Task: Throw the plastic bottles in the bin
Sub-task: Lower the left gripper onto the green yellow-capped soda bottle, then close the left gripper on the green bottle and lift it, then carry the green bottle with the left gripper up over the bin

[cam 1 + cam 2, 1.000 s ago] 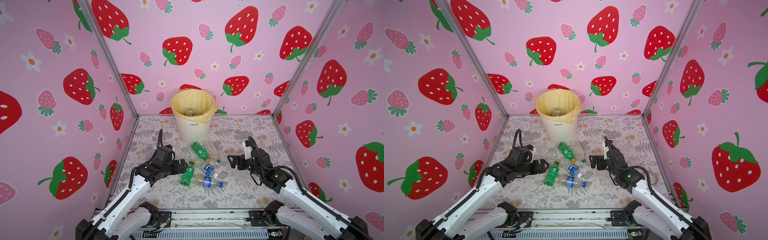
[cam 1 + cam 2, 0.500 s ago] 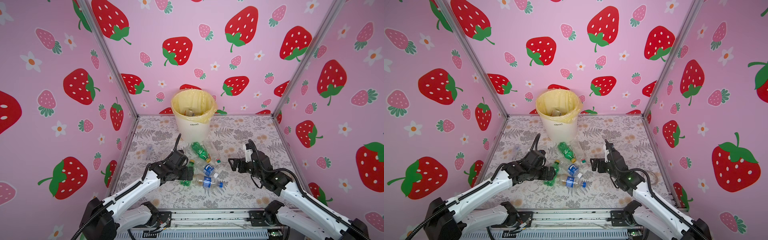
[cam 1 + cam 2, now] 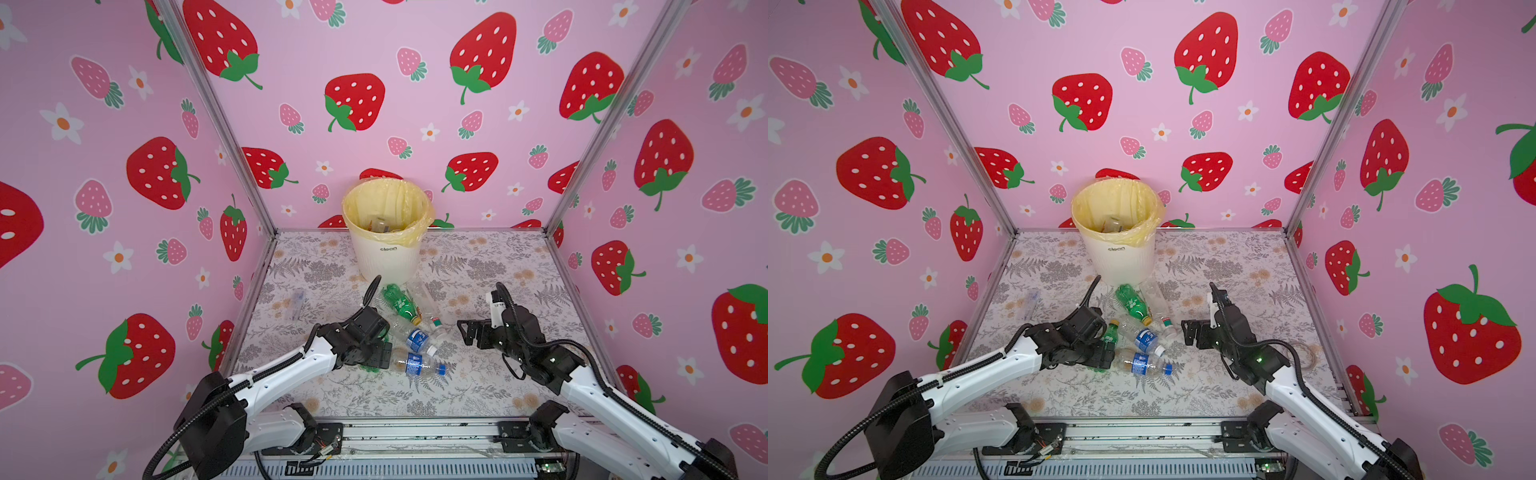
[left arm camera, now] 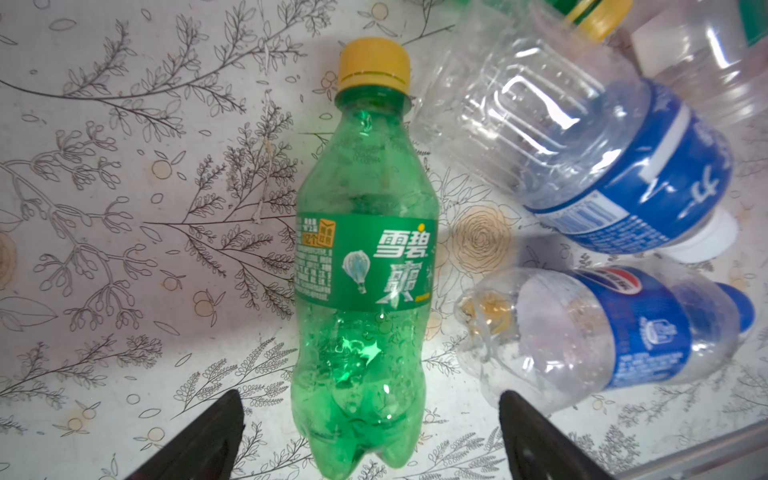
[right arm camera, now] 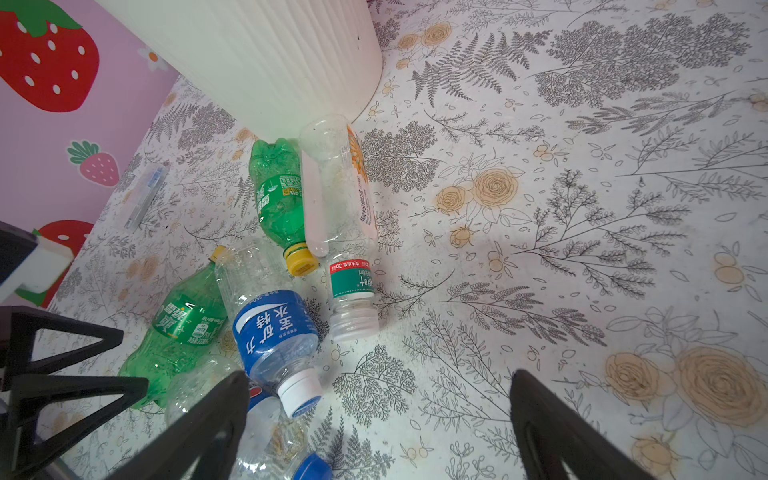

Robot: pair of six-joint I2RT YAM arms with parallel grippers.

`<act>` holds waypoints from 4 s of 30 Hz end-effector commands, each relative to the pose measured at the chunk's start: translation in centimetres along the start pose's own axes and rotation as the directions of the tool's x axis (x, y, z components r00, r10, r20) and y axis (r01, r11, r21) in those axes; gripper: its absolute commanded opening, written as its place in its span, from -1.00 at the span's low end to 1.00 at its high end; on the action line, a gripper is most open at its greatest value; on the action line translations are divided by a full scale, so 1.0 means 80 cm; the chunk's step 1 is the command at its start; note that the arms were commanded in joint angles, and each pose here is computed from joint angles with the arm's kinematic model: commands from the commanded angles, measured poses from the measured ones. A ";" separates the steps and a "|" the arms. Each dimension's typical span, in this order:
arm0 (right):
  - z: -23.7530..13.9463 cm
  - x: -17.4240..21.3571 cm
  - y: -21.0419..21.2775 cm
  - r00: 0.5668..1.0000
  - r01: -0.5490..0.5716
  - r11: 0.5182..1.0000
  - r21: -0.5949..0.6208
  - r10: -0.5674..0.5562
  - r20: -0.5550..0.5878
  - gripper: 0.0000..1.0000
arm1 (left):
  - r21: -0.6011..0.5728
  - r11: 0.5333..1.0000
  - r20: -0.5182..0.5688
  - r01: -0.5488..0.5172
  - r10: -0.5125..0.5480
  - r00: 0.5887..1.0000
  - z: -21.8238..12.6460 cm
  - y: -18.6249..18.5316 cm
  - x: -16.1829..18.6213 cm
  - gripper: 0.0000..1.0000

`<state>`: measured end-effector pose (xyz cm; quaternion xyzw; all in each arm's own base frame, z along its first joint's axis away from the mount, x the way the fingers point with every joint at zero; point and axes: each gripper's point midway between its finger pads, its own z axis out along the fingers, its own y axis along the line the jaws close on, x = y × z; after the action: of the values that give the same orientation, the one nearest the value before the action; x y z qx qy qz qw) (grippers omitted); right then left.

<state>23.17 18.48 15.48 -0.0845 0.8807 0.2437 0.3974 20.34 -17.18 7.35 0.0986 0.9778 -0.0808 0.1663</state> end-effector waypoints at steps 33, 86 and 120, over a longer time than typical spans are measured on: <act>0.002 0.010 -0.007 1.000 -0.019 1.000 0.017 0.019 -0.010 0.99 | -0.097 0.994 -0.084 -0.049 0.041 0.996 0.050 0.017 0.021 0.37; -0.008 -0.007 -0.040 1.000 0.019 0.981 0.191 -0.024 0.021 0.99 | 0.219 0.968 0.350 0.124 -0.196 0.916 -0.165 0.003 -0.120 0.07; 0.029 -0.058 -0.041 0.986 0.154 0.940 0.305 -0.166 0.014 0.99 | 0.568 0.822 0.647 0.051 -0.483 0.590 -0.324 0.057 -0.264 0.05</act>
<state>28.19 16.28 15.56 -0.0851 0.8948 0.0776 0.4314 33.05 -11.87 35.97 -0.0666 0.7969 -0.3689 0.4738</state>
